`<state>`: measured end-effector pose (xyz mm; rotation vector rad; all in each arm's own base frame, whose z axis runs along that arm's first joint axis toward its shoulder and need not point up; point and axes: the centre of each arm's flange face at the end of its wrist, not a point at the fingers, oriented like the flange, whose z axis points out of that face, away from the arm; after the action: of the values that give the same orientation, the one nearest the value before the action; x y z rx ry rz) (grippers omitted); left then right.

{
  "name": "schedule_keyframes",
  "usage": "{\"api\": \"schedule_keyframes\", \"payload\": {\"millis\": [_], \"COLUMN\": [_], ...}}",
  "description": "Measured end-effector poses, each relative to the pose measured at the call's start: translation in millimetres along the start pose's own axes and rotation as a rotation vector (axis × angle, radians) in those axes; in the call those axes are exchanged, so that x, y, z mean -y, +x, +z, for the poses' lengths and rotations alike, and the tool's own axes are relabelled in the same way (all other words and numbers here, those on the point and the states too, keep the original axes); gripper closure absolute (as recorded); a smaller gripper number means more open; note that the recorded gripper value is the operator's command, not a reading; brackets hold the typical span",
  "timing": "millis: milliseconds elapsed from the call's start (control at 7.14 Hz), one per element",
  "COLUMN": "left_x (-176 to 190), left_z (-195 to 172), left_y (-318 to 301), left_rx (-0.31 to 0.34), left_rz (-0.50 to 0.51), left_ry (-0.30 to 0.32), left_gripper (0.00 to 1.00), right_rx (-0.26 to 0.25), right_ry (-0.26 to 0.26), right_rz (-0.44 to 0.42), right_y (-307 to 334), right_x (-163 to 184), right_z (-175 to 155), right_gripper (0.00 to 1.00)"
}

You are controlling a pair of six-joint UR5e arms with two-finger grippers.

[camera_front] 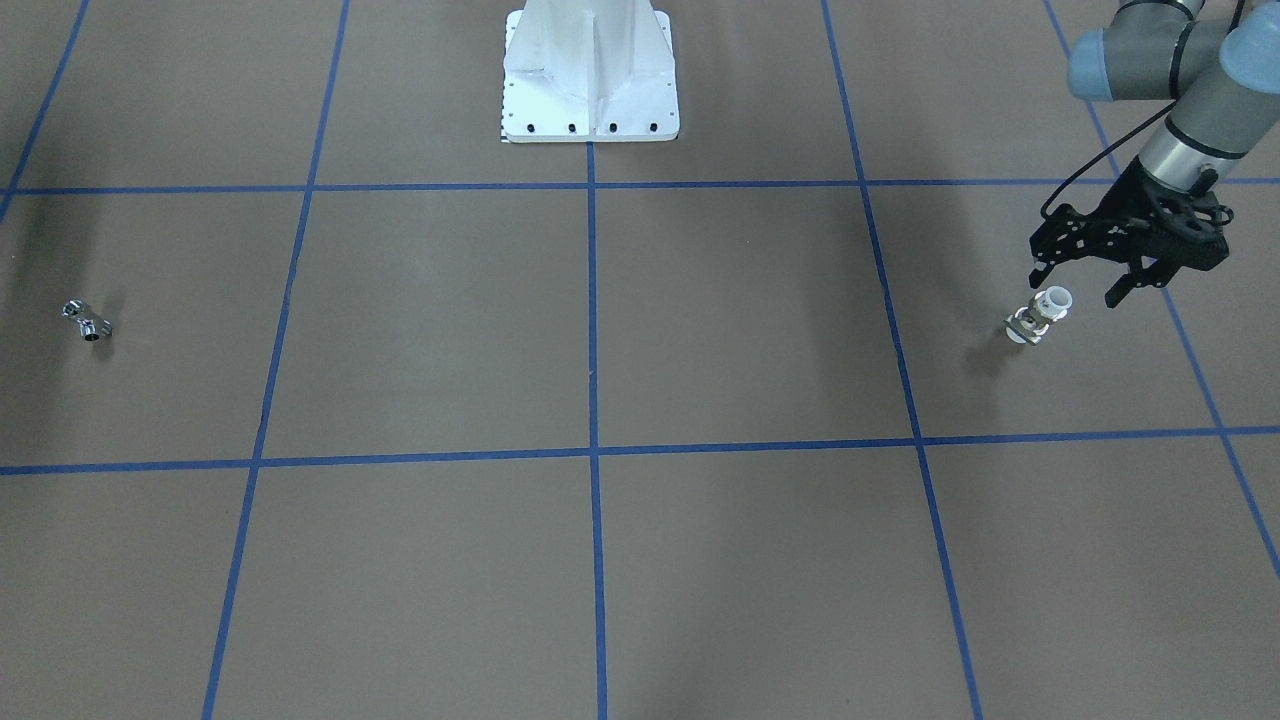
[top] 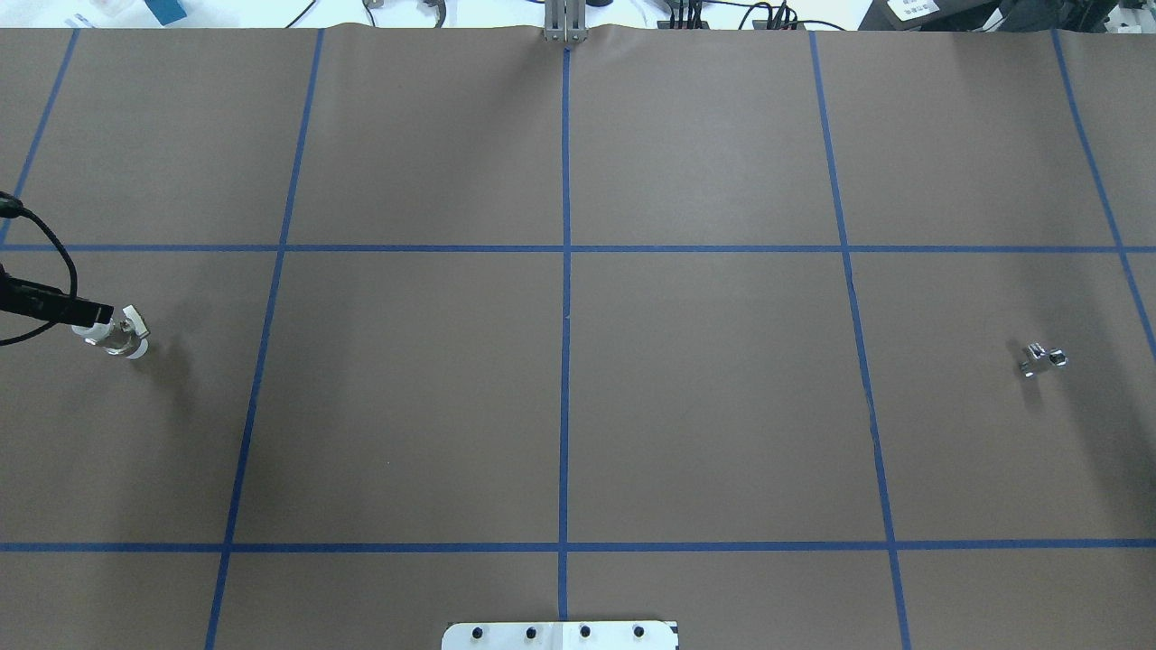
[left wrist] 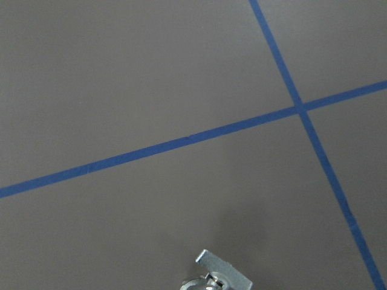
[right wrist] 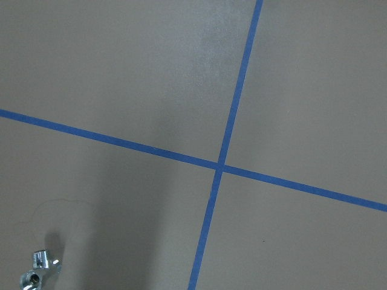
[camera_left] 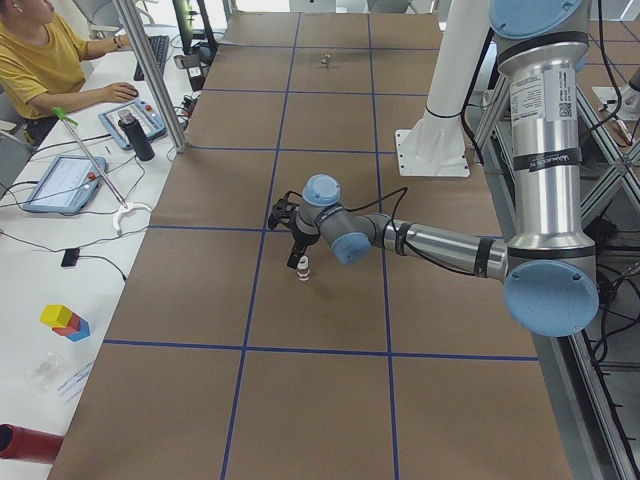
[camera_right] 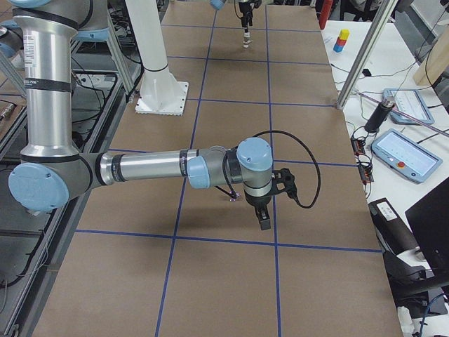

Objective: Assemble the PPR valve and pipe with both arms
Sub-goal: 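Close the left gripper on the white pipe fitting and lift it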

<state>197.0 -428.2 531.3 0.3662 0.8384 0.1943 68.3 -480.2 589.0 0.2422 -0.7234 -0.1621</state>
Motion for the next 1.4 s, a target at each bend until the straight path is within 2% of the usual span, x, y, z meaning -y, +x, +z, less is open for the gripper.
{"api": "schedule_keyframes", "payload": {"millis": [280, 841, 1121, 1401], "left_x": [-11, -9, -7, -6], "left_z": [16, 32, 37, 42], "left_y": [5, 1, 0, -4], "left_rx": [0.003, 0.013, 0.019, 0.035], "left_rz": [0.016, 0.020, 0.021, 0.019], "left_ry": [-0.035, -0.053, -0.053, -0.053], "left_gripper": [0.00, 0.01, 0.11, 0.13], "right_rx": [0.000, 0.000, 0.001, 0.001], "right_ry": [-0.001, -0.006, -0.007, -0.007], "right_rz": [0.001, 0.005, 0.006, 0.006], "right_y": [0, 3, 3, 3], "right_x": [0, -1, -1, -1], "right_z": [0, 3, 4, 4], "right_gripper": [0.01, 0.01, 0.01, 0.01]}}
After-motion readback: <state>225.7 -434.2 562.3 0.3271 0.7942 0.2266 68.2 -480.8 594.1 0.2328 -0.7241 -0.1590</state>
